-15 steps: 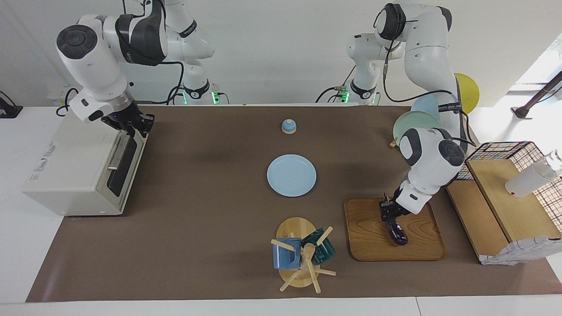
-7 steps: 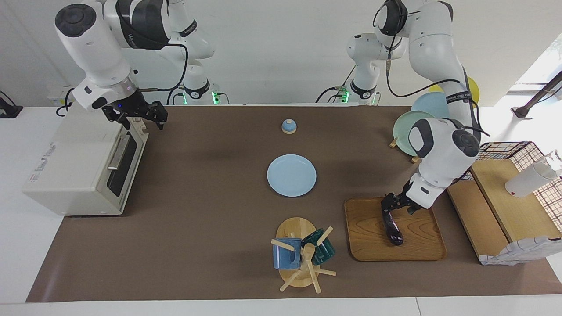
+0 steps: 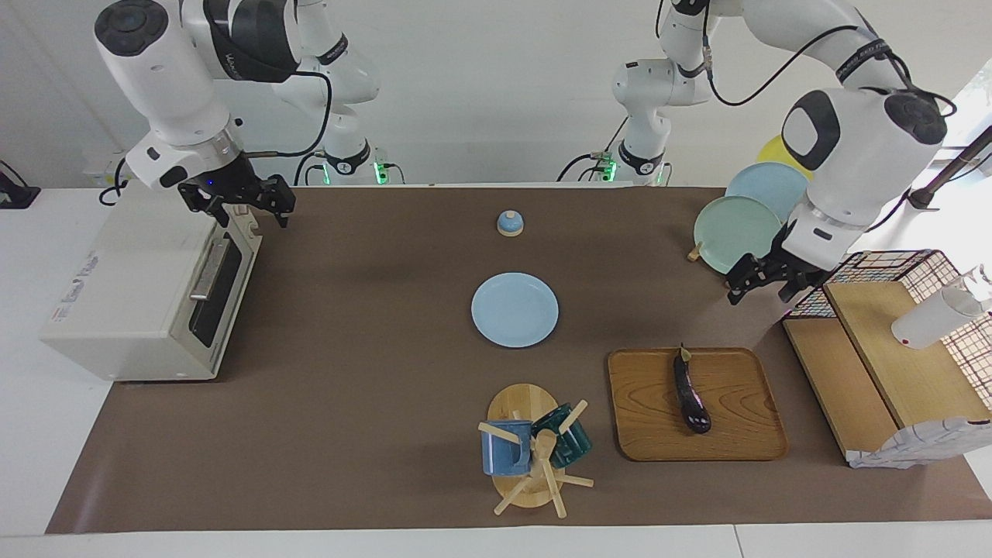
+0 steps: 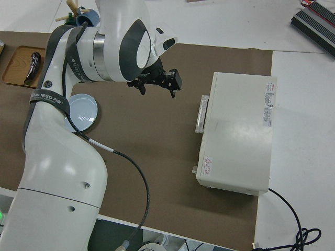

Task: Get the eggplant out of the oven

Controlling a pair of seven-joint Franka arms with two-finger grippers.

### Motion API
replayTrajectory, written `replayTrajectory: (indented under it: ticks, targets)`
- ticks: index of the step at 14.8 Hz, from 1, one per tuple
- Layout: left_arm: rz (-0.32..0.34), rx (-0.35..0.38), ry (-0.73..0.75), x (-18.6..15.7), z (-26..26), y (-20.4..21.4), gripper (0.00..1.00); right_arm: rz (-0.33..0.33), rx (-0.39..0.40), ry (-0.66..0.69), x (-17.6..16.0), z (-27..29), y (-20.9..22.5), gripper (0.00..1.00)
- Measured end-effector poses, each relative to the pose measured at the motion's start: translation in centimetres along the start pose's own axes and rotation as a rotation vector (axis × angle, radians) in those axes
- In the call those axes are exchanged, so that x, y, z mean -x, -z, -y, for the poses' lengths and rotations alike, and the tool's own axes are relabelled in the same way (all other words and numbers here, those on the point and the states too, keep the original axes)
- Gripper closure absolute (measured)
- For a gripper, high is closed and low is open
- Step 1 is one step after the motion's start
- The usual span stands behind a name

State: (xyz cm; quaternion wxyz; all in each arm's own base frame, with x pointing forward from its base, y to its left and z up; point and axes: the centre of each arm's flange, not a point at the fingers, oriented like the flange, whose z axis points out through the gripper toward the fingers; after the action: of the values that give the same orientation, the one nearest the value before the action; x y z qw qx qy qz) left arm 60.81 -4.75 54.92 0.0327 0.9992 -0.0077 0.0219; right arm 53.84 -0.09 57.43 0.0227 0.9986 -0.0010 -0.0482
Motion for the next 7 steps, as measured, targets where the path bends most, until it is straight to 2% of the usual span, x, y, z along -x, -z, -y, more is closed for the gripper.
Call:
replayTrajectory:
  ticks: [3,7]
  targets:
    - [0.067,-0.006,0.005,3.2,-0.2,3.1,0.00,-0.005,-0.003,-0.014,0.2,-0.8,0.2,0.00]
    - [0.129,-0.014,0.036,5.3,-1.4,2.1,0.00,-0.016,-0.006,-0.026,0.7,-1.4,1.0,0.00]
